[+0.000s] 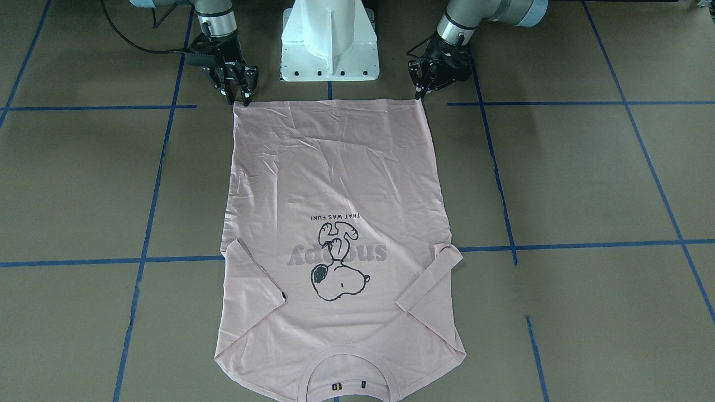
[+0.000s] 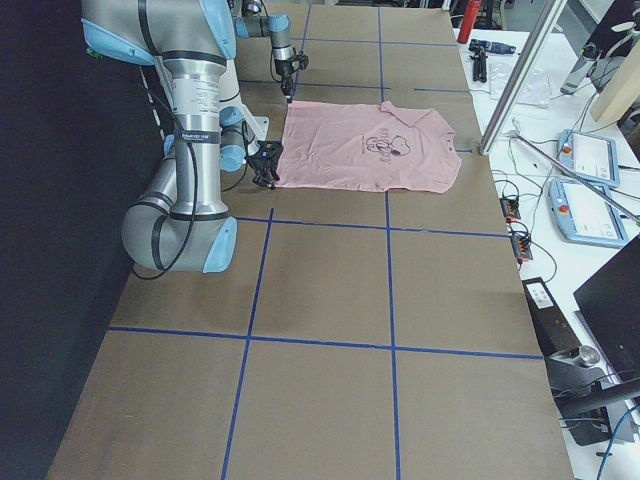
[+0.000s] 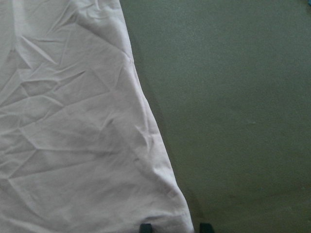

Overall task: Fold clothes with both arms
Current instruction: 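Grasp the hem corners with both grippers, then lift the hem with both grippers and fold it toward the collar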

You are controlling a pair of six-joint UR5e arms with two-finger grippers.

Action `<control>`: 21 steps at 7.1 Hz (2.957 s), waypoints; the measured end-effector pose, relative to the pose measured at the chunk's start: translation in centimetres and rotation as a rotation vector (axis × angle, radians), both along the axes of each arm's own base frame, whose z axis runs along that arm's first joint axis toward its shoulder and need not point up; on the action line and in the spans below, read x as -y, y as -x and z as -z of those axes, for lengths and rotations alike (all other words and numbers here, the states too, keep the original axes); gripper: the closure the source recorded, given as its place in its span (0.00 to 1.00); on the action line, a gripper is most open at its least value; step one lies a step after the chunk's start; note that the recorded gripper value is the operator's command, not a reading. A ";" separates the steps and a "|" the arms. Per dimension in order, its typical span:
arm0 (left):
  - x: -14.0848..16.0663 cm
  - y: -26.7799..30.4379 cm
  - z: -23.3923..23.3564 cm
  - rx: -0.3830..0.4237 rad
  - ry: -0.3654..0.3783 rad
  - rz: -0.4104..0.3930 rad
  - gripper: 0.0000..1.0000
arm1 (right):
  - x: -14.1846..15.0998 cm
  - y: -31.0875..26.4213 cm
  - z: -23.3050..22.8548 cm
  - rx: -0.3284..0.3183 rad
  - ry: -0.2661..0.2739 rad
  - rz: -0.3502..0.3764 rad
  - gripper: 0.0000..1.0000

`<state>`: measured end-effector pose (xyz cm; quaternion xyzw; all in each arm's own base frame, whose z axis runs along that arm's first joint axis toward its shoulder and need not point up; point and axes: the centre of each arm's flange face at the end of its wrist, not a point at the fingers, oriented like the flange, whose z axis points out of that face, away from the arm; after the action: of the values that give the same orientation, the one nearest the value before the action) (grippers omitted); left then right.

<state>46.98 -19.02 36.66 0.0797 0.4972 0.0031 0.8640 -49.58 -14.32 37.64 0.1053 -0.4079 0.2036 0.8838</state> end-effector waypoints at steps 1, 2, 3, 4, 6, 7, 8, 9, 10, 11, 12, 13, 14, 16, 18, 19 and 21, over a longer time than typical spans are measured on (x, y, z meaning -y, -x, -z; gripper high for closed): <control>-0.1 0.0 0.0 0.000 0.000 -0.001 1.00 | 0.1 0.0 0.1 0.004 0.000 -0.008 1.00; -0.2 -0.1 0.0 -0.001 0.000 -0.002 1.00 | 0.1 -0.1 0.2 0.009 0.000 -0.013 1.00; -0.2 0.0 0.1 -0.002 0.000 -0.002 1.00 | 0.2 -0.2 0.5 0.014 0.000 -0.016 1.00; -0.2 0.0 0.2 -0.003 0.000 -0.003 1.00 | 0.4 -0.5 0.9 0.023 0.001 -0.017 1.00; -0.4 0.8 1.9 -0.030 0.000 -0.013 1.00 | 0.5 -2.0 3.1 0.025 0.002 -0.010 1.00; -0.7 2.3 4.4 -0.040 0.009 -0.040 1.00 | 0.4 -4.0 5.7 0.025 0.011 0.003 1.00; -1.4 4.6 8.0 -0.041 0.031 -0.084 1.00 | 0.2 -6.9 9.0 0.029 0.029 0.025 1.00; -2.1 7.8 12.6 -0.044 0.058 -0.133 1.00 | -0.1 -10.7 12.4 0.034 0.055 0.057 1.00; -2.3 11.1 17.5 -0.055 0.083 -0.166 1.00 | -0.2 -14.4 15.6 0.042 0.092 0.092 1.00; -1.9 13.5 21.2 -0.071 0.099 -0.175 1.00 | 0.1 -16.7 18.1 0.048 0.127 0.115 1.00; -1.2 14.5 23.3 -0.076 0.096 -0.177 1.00 | 0.8 -17.7 19.6 0.042 0.136 0.123 1.00; -0.3 14.2 23.8 -0.060 0.070 -0.180 1.00 | 1.6 -17.8 20.6 0.030 0.126 0.123 1.00; 1.3 13.3 23.5 -0.027 0.035 -0.170 1.00 | 3.1 -17.2 21.4 0.014 0.101 0.110 1.00; 6.8 11.7 22.2 0.057 -0.045 -0.117 1.00 | 8.6 -15.6 22.0 -0.056 0.029 0.059 1.00; 13.6 11.6 20.8 0.140 -0.111 -0.055 1.00 | 16.7 -14.4 21.1 -0.111 0.032 -0.022 1.00; 17.1 12.2 20.1 0.172 -0.146 -0.026 1.00 | 21.0 -13.7 20.2 -0.121 0.031 -0.047 1.00; 23.6 12.2 17.7 0.212 -0.185 0.029 1.00 | 28.3 -11.8 17.4 -0.133 0.015 -0.079 1.00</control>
<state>34.80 -42.66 18.97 0.1651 0.3994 0.0449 0.9007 -37.82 -42.58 20.23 0.1280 -0.3421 0.2340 0.9010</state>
